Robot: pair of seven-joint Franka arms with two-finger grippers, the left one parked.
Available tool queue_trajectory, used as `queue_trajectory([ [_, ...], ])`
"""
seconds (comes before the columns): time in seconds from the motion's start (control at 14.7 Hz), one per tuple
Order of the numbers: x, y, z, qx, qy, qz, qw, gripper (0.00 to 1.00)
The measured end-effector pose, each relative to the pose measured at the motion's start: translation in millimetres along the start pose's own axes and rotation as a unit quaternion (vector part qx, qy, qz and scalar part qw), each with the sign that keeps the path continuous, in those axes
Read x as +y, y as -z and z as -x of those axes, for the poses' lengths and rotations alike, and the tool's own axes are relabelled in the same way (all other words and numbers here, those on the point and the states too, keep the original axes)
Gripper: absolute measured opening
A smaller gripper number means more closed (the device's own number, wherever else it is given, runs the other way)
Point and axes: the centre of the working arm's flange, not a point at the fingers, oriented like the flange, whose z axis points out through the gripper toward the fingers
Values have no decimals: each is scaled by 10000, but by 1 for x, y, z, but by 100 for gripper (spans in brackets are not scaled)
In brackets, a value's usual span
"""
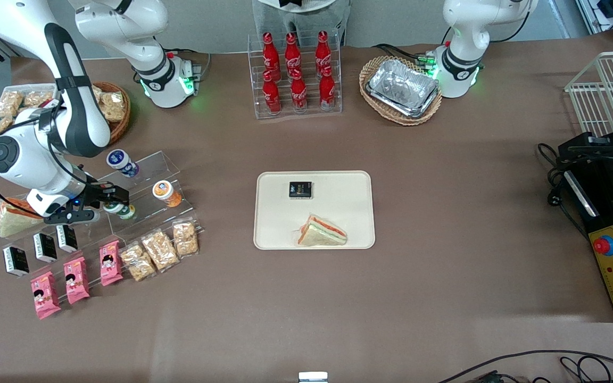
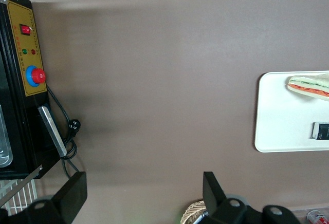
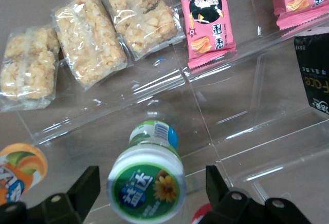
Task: Place green gum on tray
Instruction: 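Lower the right gripper and close it on the green-labelled bottle, then lift the green-labelled bottle up out of the acrylic stand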
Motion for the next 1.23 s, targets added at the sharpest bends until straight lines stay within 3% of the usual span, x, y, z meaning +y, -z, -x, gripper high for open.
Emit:
queue_trajectory([
  [0.07,0,-3,-1,9,0,10,10000,92],
  [0.27,-1,-10,-3,16,6,29,10000,61],
  [0.82,-1,0,-10,154,55,43,9999,60],
  [0.95,0,31,-19,60,136,-11,9999,60],
  [1.23,-2,153,-35,-157,259,-147,9994,60],
])
